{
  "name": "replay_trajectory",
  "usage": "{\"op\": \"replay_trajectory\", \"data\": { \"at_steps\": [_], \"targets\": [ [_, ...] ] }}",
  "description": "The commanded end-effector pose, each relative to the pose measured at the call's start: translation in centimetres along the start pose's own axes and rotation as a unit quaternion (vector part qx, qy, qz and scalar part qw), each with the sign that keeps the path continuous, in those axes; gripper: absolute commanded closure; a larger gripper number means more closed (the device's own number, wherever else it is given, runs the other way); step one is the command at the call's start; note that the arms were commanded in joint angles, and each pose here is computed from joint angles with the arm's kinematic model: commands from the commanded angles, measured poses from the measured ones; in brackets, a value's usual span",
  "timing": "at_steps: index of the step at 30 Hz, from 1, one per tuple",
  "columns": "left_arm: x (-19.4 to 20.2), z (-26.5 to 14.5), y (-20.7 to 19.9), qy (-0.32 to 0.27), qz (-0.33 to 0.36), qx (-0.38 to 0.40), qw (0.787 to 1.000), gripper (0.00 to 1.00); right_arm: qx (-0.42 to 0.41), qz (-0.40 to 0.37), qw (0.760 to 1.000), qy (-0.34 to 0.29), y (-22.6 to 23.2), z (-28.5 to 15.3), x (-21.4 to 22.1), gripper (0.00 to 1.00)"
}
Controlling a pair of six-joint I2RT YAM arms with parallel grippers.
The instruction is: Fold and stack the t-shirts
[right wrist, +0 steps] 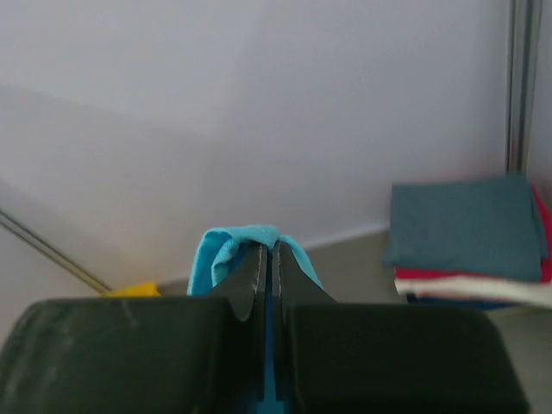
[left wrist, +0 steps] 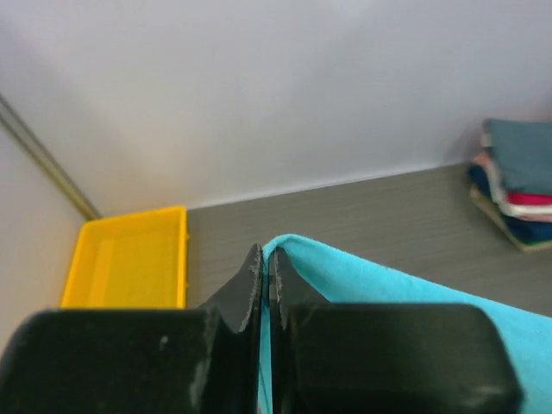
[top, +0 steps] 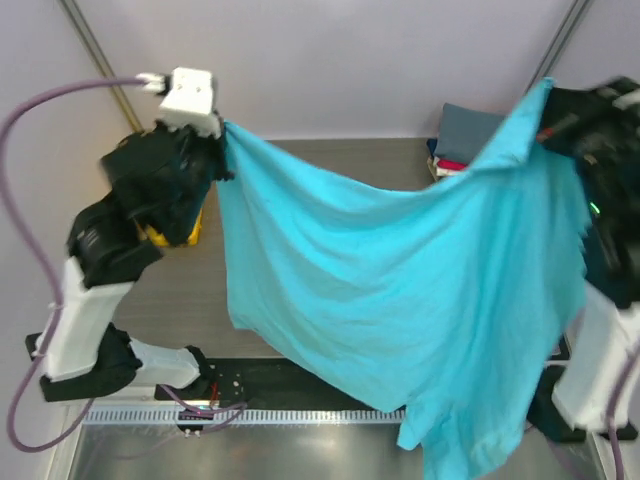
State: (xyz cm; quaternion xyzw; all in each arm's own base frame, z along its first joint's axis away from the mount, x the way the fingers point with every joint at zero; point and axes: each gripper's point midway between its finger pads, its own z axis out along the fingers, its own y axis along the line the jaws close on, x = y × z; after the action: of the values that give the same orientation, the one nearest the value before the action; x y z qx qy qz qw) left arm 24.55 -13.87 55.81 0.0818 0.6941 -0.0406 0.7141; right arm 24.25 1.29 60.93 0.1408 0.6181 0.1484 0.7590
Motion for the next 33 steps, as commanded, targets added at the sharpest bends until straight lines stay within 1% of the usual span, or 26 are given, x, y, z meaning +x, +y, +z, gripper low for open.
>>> {"op": "replay_trajectory", "data": {
  "at_steps": [1, 2, 3, 4, 5, 6, 7, 8, 9, 10, 11, 12, 14, 18, 21, 22, 23, 24, 25, 26, 27, 28, 29, 31, 32, 33],
  "targets": [
    [8.4, 7.7, 3.1, 0.114, -0.003, -0.063, 0.991, 1.00, 0.117, 0.004, 0.963, 0.242, -7.5, 9.6, 18.9, 0.99],
    [11.2, 9.5, 3.5, 0.148, -0.006, -0.066, 0.987, 1.00, 0.126, 0.003, 0.960, 0.250, -8.4, 11.0, 21.1, 0.99],
    [14.5, 11.6, 3.0, 0.187, -0.013, -0.044, 0.981, 1.00, 0.137, 0.000, 0.953, 0.271, -9.4, 11.8, 23.7, 0.99],
    [19.9, 13.3, 3.7, 0.245, -0.016, -0.054, 0.968, 1.00, 0.148, -0.003, 0.944, 0.293, -10.5, 12.6, 26.7, 0.99],
    [24.8, 16.2, 5.9, 0.291, -0.028, -0.077, 0.953, 1.00, 0.158, -0.007, 0.930, 0.332, -12.1, 13.7, 31.6, 0.99],
    [28.1, 17.1, 6.4, 0.326, -0.044, -0.076, 0.941, 1.00, 0.157, -0.009, 0.920, 0.360, -12.6, 14.1, 34.4, 0.99],
    [31.1, 17.8, 8.5, 0.357, -0.069, -0.099, 0.926, 1.00, 0.154, -0.014, 0.911, 0.382, -12.9, 14.5, 36.4, 0.77],
    [35.8, 18.7, 8.8, 0.412, -0.077, -0.104, 0.902, 1.00, 0.159, -0.022, 0.898, 0.411, -13.8, 15.0, 39.2, 0.57],
    [37.4, 19.1, 9.1, 0.429, -0.090, -0.103, 0.893, 0.92, 0.161, -0.032, 0.894, 0.416, -13.8, 15.2, 39.9, 0.42],
    [38.3, 19.6, 9.9, 0.439, -0.099, -0.112, 0.886, 0.83, 0.163, -0.038, 0.894, 0.415, -13.8, 15.4, 40.0, 0.22],
    [39.5, 20.0, 10.0, 0.450, -0.099, -0.114, 0.880, 0.72, 0.167, -0.043, 0.895, 0.411, -14.0, 15.6, 39.8, 0.14],
    [39.3, 20.4, 10.1, 0.445, -0.101, -0.117, 0.882, 0.46, 0.168, -0.045, 0.897, 0.406, -14.0, 15.8, 39.5, 0.05],
    [38.6, 20.8, 9.7, 0.435, -0.115, -0.115, 0.886, 0.32, 0.162, -0.049, 0.905, 0.391, -13.6, 16.1, 38.1, 0.02],
    [36.0, 20.3, 9.8, 0.411, -0.130, -0.129, 0.893, 0.28, 0.135, -0.036, 0.914, 0.380, -11.9, 15.7, 36.4, 0.01],
    [35.1, 18.7, 9.5, 0.412, -0.119, -0.141, 0.892, 0.28, 0.129, -0.032, 0.911, 0.390, -11.4, 14.1, 36.9, 0.01],
    [34.0, 17.9, 9.3, 0.403, -0.120, -0.142, 0.896, 0.28, 0.125, -0.033, 0.909, 0.396, -11.1, 12.9, 37.2, 0.01],
    [34.0, 17.3, 8.9, 0.404, -0.122, -0.140, 0.896, 0.29, 0.126, -0.032, 0.907, 0.401, -11.2, 12.1, 37.5, 0.01],
    [35.1, 16.2, 8.5, 0.416, -0.130, -0.143, 0.889, 0.29, 0.128, -0.031, 0.904, 0.407, -11.3, 11.3, 37.9, 0.01],
    [34.4, 15.4, 7.9, 0.407, -0.139, -0.138, 0.892, 0.29, 0.130, -0.029, 0.898, 0.419, -11.7, 9.7, 38.9, 0.01],
    [34.7, 14.7, 7.1, 0.410, -0.150, -0.124, 0.891, 0.29, 0.133, -0.027, 0.894, 0.426, -12.0, 8.9, 39.5, 0.01],
    [37.0, 13.5, 6.2, 0.431, -0.162, -0.124, 0.879, 0.29, 0.139, -0.022, 0.891, 0.432, -12.4, 8.1, 40.1, 0.01],
    [36.6, 13.3, 5.7, 0.415, -0.174, -0.113, 0.886, 0.29, 0.142, -0.020, 0.882, 0.448, -13.0, 6.6, 41.8, 0.01],
    [38.9, 12.1, 4.9, 0.439, -0.179, -0.108, 0.874, 0.29, 0.145, -0.018, 0.878, 0.456, -13.3, 5.9, 42.6, 0.01],
    [40.1, 12.1, 3.7, 0.434, -0.198, -0.102, 0.873, 0.30, 0.152, -0.014, 0.863, 0.482, -14.3, 4.2, 45.0, 0.01],
    [41.9, 11.4, 3.2, 0.451, -0.202, -0.103, 0.863, 0.30, 0.141, -0.005, 0.857, 0.495, -14.1, 3.9, 46.2, 0.01],
    [42.6, 11.4, 2.2, 0.460, -0.209, -0.090, 0.858, 0.31, 0.142, -0.005, 0.853, 0.503, -14.2, 3.7, 46.9, 0.01]
  ]
}}
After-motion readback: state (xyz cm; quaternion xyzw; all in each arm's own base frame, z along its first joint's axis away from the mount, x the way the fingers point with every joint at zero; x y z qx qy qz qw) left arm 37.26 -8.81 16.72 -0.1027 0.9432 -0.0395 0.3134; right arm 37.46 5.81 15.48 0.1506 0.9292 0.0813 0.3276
